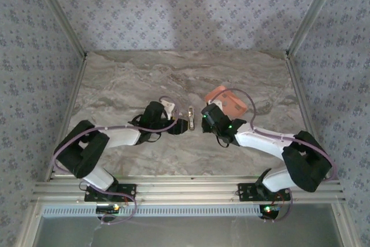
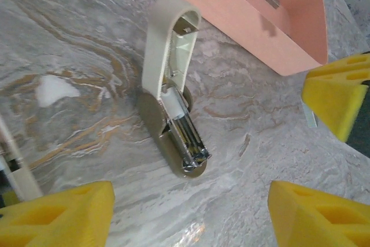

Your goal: Load the staples into the stapler

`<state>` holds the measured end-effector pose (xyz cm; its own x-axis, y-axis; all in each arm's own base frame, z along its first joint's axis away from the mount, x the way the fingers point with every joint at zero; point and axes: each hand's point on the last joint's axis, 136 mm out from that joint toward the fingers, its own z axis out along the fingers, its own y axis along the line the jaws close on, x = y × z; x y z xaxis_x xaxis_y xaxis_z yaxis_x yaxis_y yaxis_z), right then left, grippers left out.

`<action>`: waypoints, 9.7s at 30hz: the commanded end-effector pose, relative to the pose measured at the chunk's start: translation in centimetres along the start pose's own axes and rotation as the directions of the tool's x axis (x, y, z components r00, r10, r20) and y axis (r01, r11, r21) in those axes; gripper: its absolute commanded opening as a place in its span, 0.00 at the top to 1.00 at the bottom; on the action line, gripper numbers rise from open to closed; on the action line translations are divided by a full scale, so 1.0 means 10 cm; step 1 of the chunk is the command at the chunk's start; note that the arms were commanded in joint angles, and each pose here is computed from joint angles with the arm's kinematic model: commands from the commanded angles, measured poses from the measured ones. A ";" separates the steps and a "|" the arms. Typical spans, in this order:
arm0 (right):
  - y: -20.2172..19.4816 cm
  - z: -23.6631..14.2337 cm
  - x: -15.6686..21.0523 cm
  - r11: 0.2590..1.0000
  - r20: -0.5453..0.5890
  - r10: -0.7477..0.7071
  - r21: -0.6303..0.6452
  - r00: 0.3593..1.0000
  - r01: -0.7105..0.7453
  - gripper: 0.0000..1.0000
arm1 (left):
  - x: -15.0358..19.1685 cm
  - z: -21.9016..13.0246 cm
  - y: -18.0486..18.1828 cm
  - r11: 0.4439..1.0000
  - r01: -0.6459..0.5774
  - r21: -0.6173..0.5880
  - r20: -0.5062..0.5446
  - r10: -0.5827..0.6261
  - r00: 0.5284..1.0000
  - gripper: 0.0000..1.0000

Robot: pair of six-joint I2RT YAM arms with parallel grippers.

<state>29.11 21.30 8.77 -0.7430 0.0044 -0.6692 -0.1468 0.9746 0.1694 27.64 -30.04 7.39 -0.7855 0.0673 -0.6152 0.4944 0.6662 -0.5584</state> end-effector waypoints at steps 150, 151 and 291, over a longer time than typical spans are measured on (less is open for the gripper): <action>0.46 0.56 0.30 0.986 -0.071 -0.162 0.022 0.984 0.164 0.88 | -0.18 -0.80 0.47 0.954 0.061 -0.293 0.271 0.022 0.962 0.19; 0.46 0.56 0.31 0.986 -0.073 -0.164 0.022 0.984 0.166 0.88 | -0.18 -0.80 0.47 0.954 0.062 -0.293 0.273 0.022 0.962 0.19; 0.38 0.48 0.29 0.985 -0.198 0.025 -0.164 0.980 -0.058 0.77 | -0.22 -0.62 0.38 0.972 0.046 -0.229 0.245 0.012 0.970 0.19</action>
<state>29.96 26.41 5.05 -0.8430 -0.0175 -0.5377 -0.2253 0.9191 0.3232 28.14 -22.39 8.63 -0.6884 -0.0912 -0.7196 0.3379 0.8375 -0.4294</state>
